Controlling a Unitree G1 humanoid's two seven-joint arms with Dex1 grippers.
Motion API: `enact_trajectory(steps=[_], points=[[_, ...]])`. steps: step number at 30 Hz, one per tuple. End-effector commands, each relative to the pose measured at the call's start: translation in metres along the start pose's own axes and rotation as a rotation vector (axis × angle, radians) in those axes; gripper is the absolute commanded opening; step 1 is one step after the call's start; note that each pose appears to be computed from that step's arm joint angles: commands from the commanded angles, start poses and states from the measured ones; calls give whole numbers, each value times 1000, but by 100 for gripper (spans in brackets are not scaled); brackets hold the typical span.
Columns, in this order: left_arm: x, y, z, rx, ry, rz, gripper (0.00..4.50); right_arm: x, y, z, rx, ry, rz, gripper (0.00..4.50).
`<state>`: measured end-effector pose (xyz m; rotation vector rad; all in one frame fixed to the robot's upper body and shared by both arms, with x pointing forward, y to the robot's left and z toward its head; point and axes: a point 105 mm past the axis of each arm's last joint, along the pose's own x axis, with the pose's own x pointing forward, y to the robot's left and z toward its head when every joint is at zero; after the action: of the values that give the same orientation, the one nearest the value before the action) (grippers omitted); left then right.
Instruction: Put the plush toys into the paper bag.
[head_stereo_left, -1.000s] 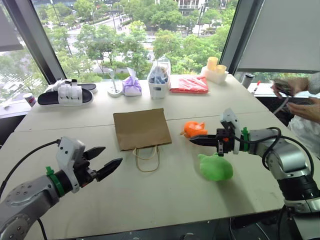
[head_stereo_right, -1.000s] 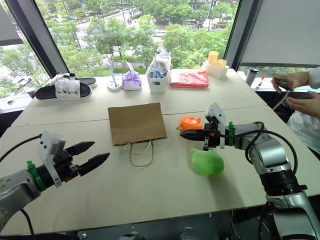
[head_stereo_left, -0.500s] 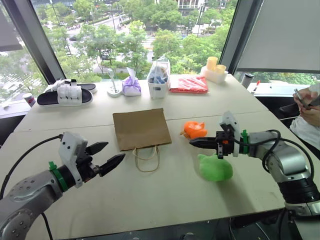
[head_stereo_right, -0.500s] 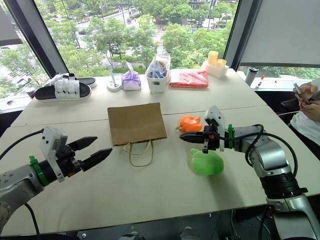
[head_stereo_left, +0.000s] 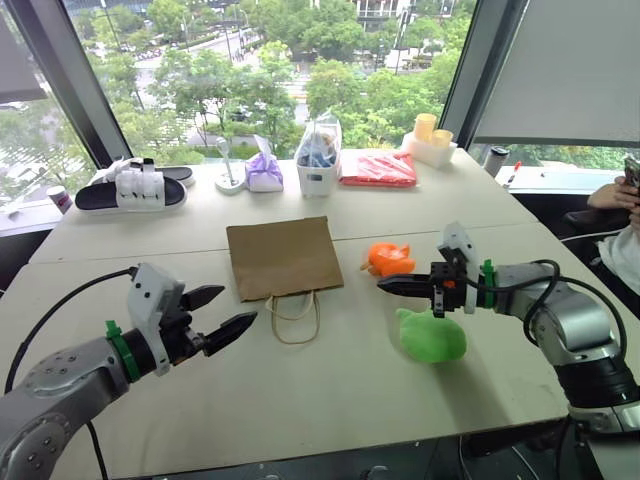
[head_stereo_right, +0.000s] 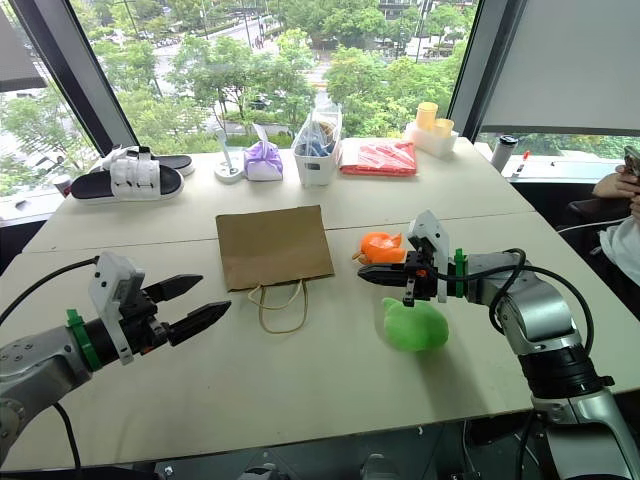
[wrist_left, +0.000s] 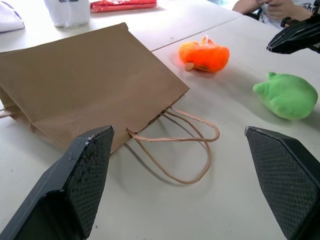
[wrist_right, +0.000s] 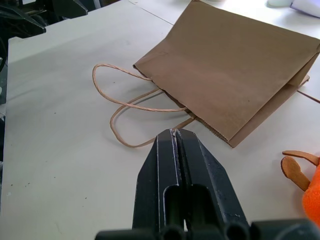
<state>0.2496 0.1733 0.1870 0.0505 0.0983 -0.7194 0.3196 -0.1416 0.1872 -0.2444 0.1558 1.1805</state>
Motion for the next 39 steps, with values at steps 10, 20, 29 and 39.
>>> enact_trajectory(steps=[10, 20, 29, 39], points=[[31, 9, -33, 549, 192, -189, 429, 3, 10, 12, -52, -47, 2, 0], [78, 24, -34, 552, 85, -182, 429, 2, 21, 10, -30, -61, -28, 0], [83, 17, -17, 488, 7, -221, 64, 9, 27, 3, -6, -66, -58, 0], [79, -3, 34, 229, -139, -274, 4, 70, 18, -21, 21, -63, -214, 0]])
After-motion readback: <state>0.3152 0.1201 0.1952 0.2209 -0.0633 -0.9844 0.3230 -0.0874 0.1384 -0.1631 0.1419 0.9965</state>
